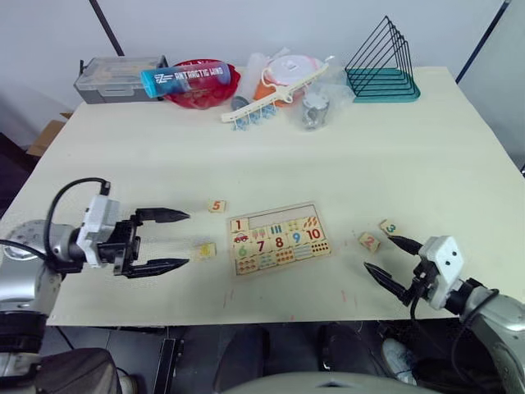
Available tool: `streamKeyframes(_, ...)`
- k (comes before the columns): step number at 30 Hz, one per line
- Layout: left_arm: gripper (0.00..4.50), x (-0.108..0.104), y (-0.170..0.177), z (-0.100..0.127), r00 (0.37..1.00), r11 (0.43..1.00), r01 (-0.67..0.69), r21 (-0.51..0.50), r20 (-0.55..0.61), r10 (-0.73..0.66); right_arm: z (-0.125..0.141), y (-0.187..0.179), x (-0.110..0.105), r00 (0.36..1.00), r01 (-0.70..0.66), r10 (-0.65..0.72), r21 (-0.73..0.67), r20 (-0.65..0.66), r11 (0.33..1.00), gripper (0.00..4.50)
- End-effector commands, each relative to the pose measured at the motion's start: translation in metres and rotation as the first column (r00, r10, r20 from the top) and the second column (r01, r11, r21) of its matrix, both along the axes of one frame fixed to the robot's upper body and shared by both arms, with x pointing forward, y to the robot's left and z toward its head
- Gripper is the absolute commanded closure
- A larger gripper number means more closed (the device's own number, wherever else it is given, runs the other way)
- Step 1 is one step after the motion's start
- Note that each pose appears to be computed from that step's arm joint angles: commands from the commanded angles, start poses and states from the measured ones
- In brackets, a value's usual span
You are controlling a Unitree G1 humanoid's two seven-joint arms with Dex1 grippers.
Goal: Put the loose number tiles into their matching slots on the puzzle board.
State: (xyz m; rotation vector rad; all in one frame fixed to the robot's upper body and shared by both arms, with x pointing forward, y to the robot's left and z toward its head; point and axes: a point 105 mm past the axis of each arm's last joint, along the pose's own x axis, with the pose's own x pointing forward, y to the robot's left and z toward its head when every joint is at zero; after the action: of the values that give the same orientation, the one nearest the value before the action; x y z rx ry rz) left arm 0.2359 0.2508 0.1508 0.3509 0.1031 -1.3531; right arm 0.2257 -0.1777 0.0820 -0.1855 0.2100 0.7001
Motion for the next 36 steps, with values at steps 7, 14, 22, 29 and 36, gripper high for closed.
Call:
streamKeyframes(7,0.00,-0.009,-0.006,0.012,0.991,0.993,0.110,-0.040,0.079,-0.107,0.006,0.007,0.015,1.000,0.002,-0.002,-0.010,0.003,1.000,0.03)
streamKeyframes(14,0.00,-0.011,-0.006,0.008,0.990,0.992,0.126,-0.027,0.062,-0.125,0.008,0.012,0.021,1.000,0.010,-0.010,-0.016,0.000,1.000,0.03)
streamKeyframes(22,0.00,-0.010,-0.006,0.006,0.991,0.992,0.125,-0.017,0.055,-0.124,-0.005,0.009,0.011,0.998,0.009,-0.013,-0.059,-0.066,0.998,0.03)
streamKeyframes(29,0.00,-0.009,-0.006,0.002,0.991,0.992,0.125,-0.007,0.051,-0.124,-0.011,0.007,0.011,0.996,-0.020,0.012,-0.087,-0.091,0.996,0.03)
streamKeyframes(36,0.00,-0.010,-0.004,0.002,0.992,0.993,0.118,-0.008,0.052,-0.117,-0.012,0.005,0.018,0.996,-0.033,0.022,-0.119,-0.090,0.992,0.03)
